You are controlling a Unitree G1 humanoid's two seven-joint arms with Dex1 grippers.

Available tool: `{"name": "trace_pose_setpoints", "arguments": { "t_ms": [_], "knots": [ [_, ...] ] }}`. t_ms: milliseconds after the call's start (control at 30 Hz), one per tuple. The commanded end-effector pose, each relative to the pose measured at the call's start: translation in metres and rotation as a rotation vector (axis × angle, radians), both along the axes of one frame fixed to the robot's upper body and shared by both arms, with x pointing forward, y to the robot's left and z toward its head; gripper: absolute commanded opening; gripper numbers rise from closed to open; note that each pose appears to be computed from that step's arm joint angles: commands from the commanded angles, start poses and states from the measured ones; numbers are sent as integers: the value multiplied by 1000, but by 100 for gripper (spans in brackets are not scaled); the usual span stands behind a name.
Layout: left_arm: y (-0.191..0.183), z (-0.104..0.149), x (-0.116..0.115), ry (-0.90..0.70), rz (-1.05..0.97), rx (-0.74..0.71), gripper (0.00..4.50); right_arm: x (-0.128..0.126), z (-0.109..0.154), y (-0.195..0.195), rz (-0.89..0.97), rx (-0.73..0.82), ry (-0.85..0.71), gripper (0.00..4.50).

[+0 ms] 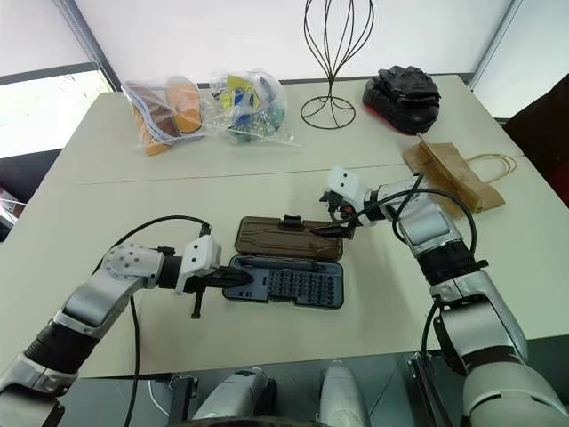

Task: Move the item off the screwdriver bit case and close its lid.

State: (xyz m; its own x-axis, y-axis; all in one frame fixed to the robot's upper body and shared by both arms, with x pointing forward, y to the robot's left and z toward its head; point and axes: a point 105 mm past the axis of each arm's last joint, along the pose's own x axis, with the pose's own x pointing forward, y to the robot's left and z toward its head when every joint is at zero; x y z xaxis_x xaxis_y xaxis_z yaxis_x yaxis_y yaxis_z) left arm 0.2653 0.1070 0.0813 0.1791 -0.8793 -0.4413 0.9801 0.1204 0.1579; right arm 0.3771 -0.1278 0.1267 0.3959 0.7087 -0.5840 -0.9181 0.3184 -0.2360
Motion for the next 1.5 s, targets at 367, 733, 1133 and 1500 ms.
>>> {"name": "trace_pose_setpoints", "arguments": {
  "t_ms": [367,733,1133,1500],
  "knots": [
    [10,-41,-21,152,138,18,0,-6,-43,12,148,-97,168,2],
    [13,-54,-27,194,173,5,0,22,-12,6,165,-243,-314,2],
    [16,-47,-18,179,166,-1,0,-17,41,21,126,-151,-553,2],
    [4,-9,-6,225,264,-227,0,-27,42,27,138,-187,-652,2]
  ]
}}
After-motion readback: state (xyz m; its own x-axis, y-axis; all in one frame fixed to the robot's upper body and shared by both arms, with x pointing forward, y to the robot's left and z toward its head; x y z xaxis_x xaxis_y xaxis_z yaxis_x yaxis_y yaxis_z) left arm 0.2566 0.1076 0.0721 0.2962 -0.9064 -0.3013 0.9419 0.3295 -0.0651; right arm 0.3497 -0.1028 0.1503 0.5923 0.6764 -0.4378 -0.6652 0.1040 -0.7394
